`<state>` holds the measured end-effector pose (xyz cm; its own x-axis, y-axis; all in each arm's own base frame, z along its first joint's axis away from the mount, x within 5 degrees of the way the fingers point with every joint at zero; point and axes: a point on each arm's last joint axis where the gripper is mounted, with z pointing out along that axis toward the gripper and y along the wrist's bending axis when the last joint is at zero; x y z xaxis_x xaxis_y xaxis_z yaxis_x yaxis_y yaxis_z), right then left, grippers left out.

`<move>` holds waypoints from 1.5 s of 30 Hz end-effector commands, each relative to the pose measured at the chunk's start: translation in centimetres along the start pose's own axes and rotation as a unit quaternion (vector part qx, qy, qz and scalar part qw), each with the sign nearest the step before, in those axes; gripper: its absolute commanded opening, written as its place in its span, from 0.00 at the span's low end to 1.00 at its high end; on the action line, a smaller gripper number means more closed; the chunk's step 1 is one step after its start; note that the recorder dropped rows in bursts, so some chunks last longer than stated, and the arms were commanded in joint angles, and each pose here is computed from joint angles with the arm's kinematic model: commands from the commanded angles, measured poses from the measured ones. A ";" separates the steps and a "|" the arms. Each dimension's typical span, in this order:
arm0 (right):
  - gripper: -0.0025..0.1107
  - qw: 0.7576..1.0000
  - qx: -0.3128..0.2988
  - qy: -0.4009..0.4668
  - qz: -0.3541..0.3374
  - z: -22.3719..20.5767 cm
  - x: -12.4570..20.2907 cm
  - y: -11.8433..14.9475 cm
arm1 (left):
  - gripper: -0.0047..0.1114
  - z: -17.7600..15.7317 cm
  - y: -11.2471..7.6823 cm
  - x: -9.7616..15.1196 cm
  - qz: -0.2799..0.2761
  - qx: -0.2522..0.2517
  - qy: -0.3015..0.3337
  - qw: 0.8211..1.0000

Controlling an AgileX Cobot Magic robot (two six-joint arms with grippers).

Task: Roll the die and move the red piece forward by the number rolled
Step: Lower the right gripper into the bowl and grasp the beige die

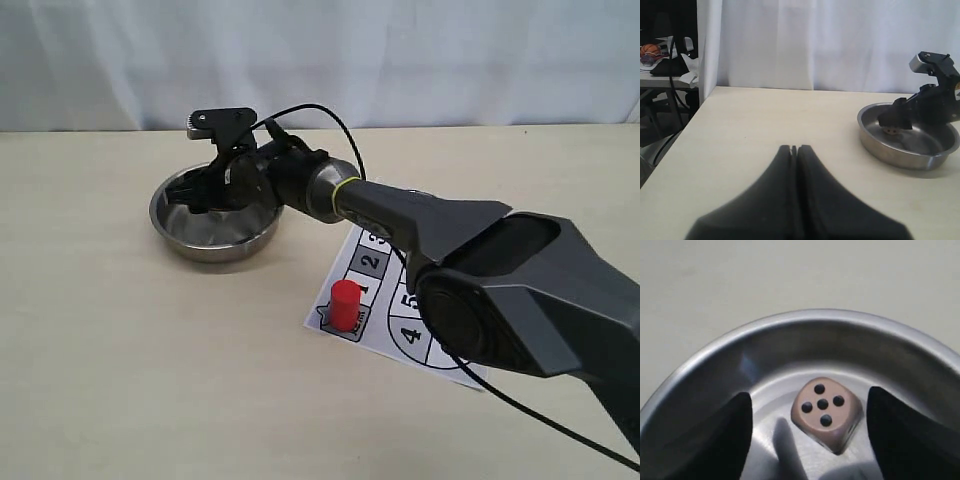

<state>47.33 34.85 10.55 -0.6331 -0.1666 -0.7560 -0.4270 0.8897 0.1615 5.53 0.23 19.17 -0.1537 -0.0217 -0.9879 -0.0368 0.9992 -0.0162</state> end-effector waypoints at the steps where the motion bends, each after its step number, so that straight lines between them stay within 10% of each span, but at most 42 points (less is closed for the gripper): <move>1: 0.57 1.000 -0.005 -0.017 -0.003 0.5 0.2 0.0 | 0.04 0.0 0.0 0.0 -0.003 0.000 -0.005 1.000; 21: 0.56 1.000 -0.007 -0.021 -0.004 1.0 0.6 0.0 | 0.04 0.0 0.0 -0.1 -0.003 0.001 -0.008 1.000; 37: 0.05 1.000 -0.004 -0.008 0.001 0.8 0.6 -0.1 | 0.04 0.0 0.0 -0.1 -0.003 0.001 -0.008 1.000; 45: 0.06 1.000 0.011 0.022 0.005 -2.1 -1.7 0.3 | 0.04 0.0 0.0 0.0 -0.003 0.000 -0.005 1.000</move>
<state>47.14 34.65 10.72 -0.6578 -0.1807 -0.7312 -0.4162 0.8963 0.1530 5.53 0.23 19.17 -0.1537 -0.0217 -0.9879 -0.0368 0.9992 -0.0162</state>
